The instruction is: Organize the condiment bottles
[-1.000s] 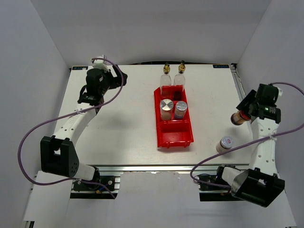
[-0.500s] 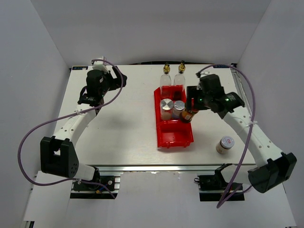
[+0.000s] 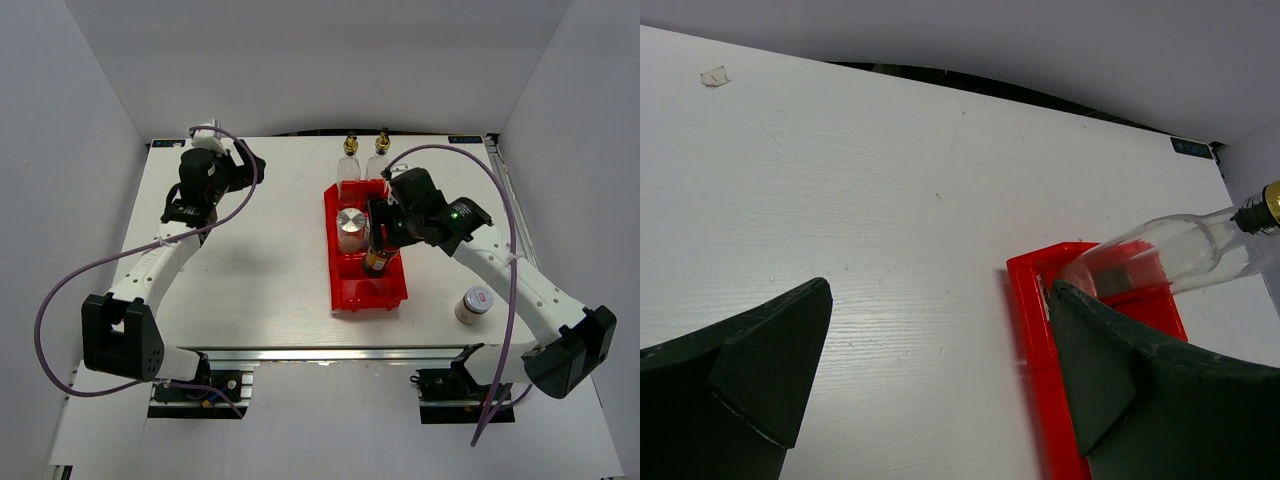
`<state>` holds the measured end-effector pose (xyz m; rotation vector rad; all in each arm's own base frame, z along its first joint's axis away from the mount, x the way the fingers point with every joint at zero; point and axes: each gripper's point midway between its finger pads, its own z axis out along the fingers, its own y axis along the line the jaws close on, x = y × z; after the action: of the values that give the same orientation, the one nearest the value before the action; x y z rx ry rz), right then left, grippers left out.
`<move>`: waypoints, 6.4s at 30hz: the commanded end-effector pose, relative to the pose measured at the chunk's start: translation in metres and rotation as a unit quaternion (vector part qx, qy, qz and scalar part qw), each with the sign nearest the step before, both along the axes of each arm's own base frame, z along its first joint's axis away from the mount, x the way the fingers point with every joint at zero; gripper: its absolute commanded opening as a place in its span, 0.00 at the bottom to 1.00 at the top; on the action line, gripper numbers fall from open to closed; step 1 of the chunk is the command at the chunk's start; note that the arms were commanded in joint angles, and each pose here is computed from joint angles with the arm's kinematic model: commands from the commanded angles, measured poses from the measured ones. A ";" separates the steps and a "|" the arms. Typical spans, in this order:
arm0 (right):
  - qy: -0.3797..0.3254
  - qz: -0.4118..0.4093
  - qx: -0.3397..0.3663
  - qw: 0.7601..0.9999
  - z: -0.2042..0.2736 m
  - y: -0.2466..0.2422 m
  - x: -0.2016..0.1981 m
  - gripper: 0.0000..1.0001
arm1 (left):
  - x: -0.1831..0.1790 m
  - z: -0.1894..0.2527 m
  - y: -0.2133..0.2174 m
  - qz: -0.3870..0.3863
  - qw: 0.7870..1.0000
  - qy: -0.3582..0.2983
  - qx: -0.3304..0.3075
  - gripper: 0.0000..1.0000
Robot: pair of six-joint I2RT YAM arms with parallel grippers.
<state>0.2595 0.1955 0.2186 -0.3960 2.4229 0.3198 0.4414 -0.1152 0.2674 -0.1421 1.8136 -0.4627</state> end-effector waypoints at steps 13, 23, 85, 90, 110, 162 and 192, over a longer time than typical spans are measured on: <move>-0.008 -0.044 -0.020 0.999 -0.042 -0.011 0.002 0.04 | -0.008 0.021 0.006 0.010 1.000 -0.020 -0.005 0.98; -0.010 -0.044 -0.030 0.999 -0.075 -0.008 0.011 0.52 | -0.007 0.009 0.007 0.010 1.000 -0.001 0.004 0.98; 0.148 -0.462 0.002 0.875 -0.127 -0.216 -0.086 0.89 | 0.002 0.001 0.015 0.028 0.999 0.008 0.031 0.98; 0.160 -0.473 -0.017 0.866 -0.136 -0.221 -0.094 0.88 | 0.003 -0.001 0.014 0.027 0.999 0.009 0.027 0.98; -0.105 -0.247 0.102 0.958 0.050 -0.152 0.001 0.02 | -0.006 0.010 0.015 0.031 0.999 -0.005 0.015 0.98; 0.006 0.062 -0.035 0.997 -0.080 0.063 -0.033 0.77 | -0.044 -0.005 0.042 0.090 0.996 0.022 0.016 0.98; -0.239 -0.328 0.041 0.913 0.033 -0.165 0.035 0.89 | -0.050 -0.009 0.091 0.226 0.973 0.018 0.033 0.98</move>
<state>0.2862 0.0257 0.2353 0.3428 2.0132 -0.0504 0.3961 -0.0369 0.2523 -0.4478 1.8180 -0.1045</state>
